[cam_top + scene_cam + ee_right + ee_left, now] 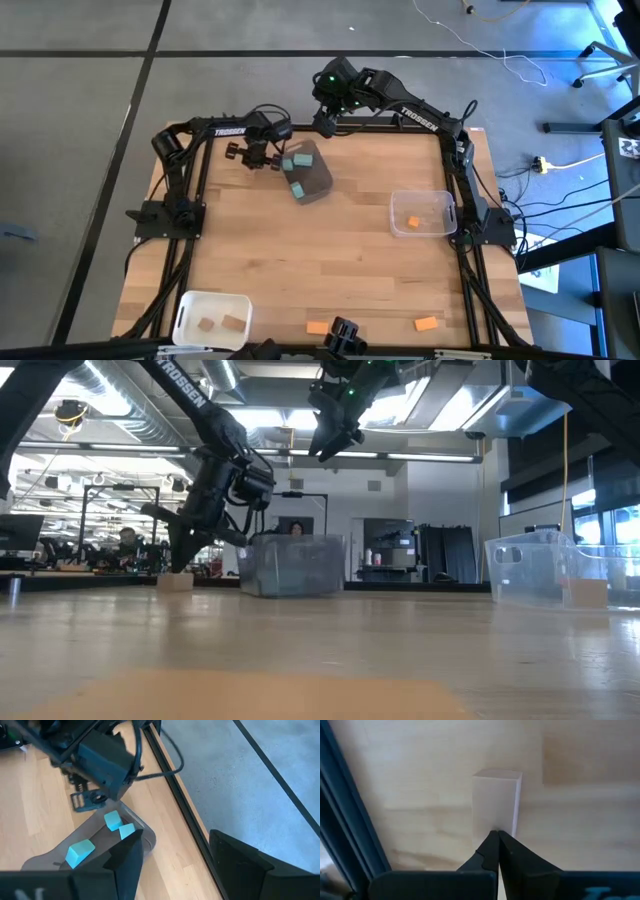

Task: Sort & place blocks by color
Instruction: Adjust the black bin

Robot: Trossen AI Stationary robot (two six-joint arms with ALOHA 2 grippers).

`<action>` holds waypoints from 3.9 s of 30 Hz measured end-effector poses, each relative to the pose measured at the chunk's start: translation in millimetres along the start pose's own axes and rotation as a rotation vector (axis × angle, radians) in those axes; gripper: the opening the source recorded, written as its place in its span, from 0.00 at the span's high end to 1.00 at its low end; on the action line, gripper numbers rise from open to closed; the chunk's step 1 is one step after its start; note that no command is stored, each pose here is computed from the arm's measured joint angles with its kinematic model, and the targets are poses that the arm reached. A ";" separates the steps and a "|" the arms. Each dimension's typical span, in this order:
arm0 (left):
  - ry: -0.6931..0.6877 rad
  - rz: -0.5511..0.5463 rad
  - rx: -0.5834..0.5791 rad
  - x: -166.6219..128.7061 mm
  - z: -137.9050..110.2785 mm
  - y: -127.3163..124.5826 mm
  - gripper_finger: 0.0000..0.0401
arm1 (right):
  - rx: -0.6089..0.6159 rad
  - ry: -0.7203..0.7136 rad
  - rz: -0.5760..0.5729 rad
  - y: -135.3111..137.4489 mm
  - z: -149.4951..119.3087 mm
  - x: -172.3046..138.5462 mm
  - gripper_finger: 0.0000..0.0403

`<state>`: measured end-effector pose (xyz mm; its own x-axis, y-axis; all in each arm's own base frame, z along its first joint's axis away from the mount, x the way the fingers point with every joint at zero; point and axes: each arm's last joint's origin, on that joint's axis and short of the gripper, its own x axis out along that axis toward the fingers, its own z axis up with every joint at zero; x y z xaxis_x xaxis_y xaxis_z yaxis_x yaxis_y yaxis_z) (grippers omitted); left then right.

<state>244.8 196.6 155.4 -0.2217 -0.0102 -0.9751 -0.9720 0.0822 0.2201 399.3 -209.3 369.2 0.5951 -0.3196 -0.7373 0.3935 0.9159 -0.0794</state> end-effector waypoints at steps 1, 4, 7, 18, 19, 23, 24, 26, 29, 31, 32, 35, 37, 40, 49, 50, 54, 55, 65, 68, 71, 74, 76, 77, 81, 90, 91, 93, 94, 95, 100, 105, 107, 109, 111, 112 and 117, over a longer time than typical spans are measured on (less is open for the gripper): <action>0.013 -0.006 0.008 -1.0 -2.1 -1.8 1.00 | 0.001 0.000 0.000 0.0 0.0 0.0 0.44; 0.035 -0.012 0.032 -3.8 -8.3 -7.0 1.00 | 0.000 0.000 0.000 0.2 0.0 0.0 0.44; 0.064 -0.037 0.051 -6.5 -13.8 -12.6 1.00 | 0.001 0.000 0.000 0.2 0.0 0.0 0.44; 0.139 -0.097 0.118 -11.8 -51.7 -39.4 1.00 | 0.001 0.000 0.000 0.0 0.0 0.0 0.44; 0.140 -0.097 0.122 -12.2 -55.9 -41.9 1.00 | 0.001 0.000 0.000 0.0 0.0 0.0 0.44; 0.091 -0.064 0.136 -13.6 -69.4 -49.4 1.00 | 0.001 0.000 0.000 0.0 0.0 0.0 0.44; 0.079 -0.057 0.136 -14.2 -71.8 -50.5 1.00 | 0.001 0.000 0.000 0.0 0.0 0.0 0.44; 0.056 -0.054 0.136 -16.8 -76.2 -50.8 1.00 | 0.000 0.000 0.000 0.1 0.0 0.0 0.44; 0.029 -0.079 0.119 -26.0 -82.2 -48.9 1.00 | 0.001 0.000 0.000 0.2 0.0 0.0 0.44; 0.003 -0.111 0.112 -37.7 -84.8 -43.9 1.00 | 0.001 0.000 0.000 0.0 0.0 0.0 0.44; -0.013 -0.122 0.103 -43.2 -86.2 -41.1 1.00 | 0.000 0.000 0.000 0.1 0.0 0.0 0.44; -0.076 -0.156 0.076 -58.0 -88.0 -32.1 1.00 | 0.001 0.000 0.000 0.2 0.0 0.0 0.44; -0.117 -0.179 0.075 -67.3 -88.6 -25.8 1.00 | 0.000 0.000 0.000 0.2 0.0 0.0 0.44; -0.138 -0.220 0.145 -72.7 -86.5 -24.2 1.00 | 0.001 0.000 0.000 0.0 0.0 0.0 0.44; -0.140 -0.258 0.508 -59.2 -85.5 -44.5 1.00 | -0.001 0.000 0.000 0.2 0.0 0.0 0.44; -0.144 -0.255 0.539 -57.7 -84.9 -46.0 1.00 | -0.001 -0.001 0.000 0.2 0.1 0.0 0.44; -0.166 -0.329 0.647 -57.3 -83.1 -54.4 1.00 | 0.000 -0.003 0.000 0.0 0.3 0.0 0.44; -0.173 -0.335 0.655 -57.7 -82.9 -54.8 1.00 | 0.000 -0.003 0.000 0.0 0.3 0.0 0.44; -0.151 -0.318 0.701 -56.7 -83.5 -52.1 1.00 | -0.518 -0.157 -0.063 -1.7 16.0 -0.2 0.44; -0.147 -0.329 0.722 -56.9 -84.3 -52.8 1.00 | -0.522 -0.222 -0.072 -1.9 22.0 -0.8 0.44; -0.127 -0.351 0.733 -57.0 -84.9 -53.1 1.00 | -0.520 -0.294 -0.077 -1.8 28.5 -2.5 0.44; -0.127 -0.352 0.733 -57.1 -85.0 -53.2 1.00 | -0.525 -0.333 -0.088 0.5 32.3 -3.7 0.44; -0.127 -0.352 0.732 -57.1 -84.9 -53.2 1.00 | -0.510 -0.330 -0.088 1.8 32.3 -3.6 0.44; -0.127 -0.352 0.732 -57.1 -84.9 -53.2 1.00 | -0.501 -0.321 -0.082 2.2 31.4 -4.3 0.44; -0.135 -0.361 0.743 -56.4 -87.0 -56.6 1.00 | -0.486 -0.263 -0.050 6.2 25.6 -16.9 0.44; -0.175 -0.484 0.781 -49.2 -90.7 -82.0 1.00 | -0.464 -0.378 0.079 21.9 23.2 -106.2 0.44; -0.197 -0.517 0.781 -49.4 -89.2 -86.5 1.00 | -0.470 -0.406 0.084 23.8 23.0 -118.5 0.44; -0.210 -0.543 0.781 -49.8 -86.7 -88.8 1.00 | -0.479 -0.456 0.082 28.0 22.8 -139.4 0.44; -0.222 -0.551 0.778 -50.0 -85.1 -89.6 1.00 | -0.481 -0.472 0.080 29.0 21.6 -148.9 0.44; -0.254 -0.565 0.771 -49.9 -81.9 -92.8 1.00 | -0.485 -0.484 0.081 30.8 20.8 -156.0 0.44; -0.349 -0.563 0.713 -44.0 -62.5 -97.9 1.00 | -0.483 -0.541 0.086 37.3 16.7 -185.1 0.44; -0.427 -0.543 0.672 -38.1 -42.8 -98.4 1.00 | -0.477 -0.519 0.098 38.1 11.6 -192.3 0.44; -0.473 -0.565 0.648 -36.5 -34.0 -102.2 1.00 | -0.474 -0.502 0.101 37.9 10.1 -191.6 0.44; -0.492 -0.555 0.622 -32.2 -25.7 -102.2 1.00 | -0.474 -0.492 0.104 37.9 9.2 -191.3 0.44; -0.509 -0.559 0.603 -25.8 -18.4 -104.7 1.00 | -0.474 -0.485 0.106 38.0 8.5 -191.0 0.44; -0.521 -0.565 0.594 -22.7 -14.7 -106.9 1.00 | -0.474 -0.481 0.109 38.3 8.1 -190.8 0.44; -0.547 -0.579 0.560 -14.1 -2.6 -110.1 1.00 | -0.474 -0.475 0.110 38.2 7.6 -190.5 0.44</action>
<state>354.7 185.1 145.1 0.4832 0.2545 -0.8377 -0.7098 0.6740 -0.2046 306.2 -115.3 511.7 0.9000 -0.1910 -0.3919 0.0276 0.9221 -0.3860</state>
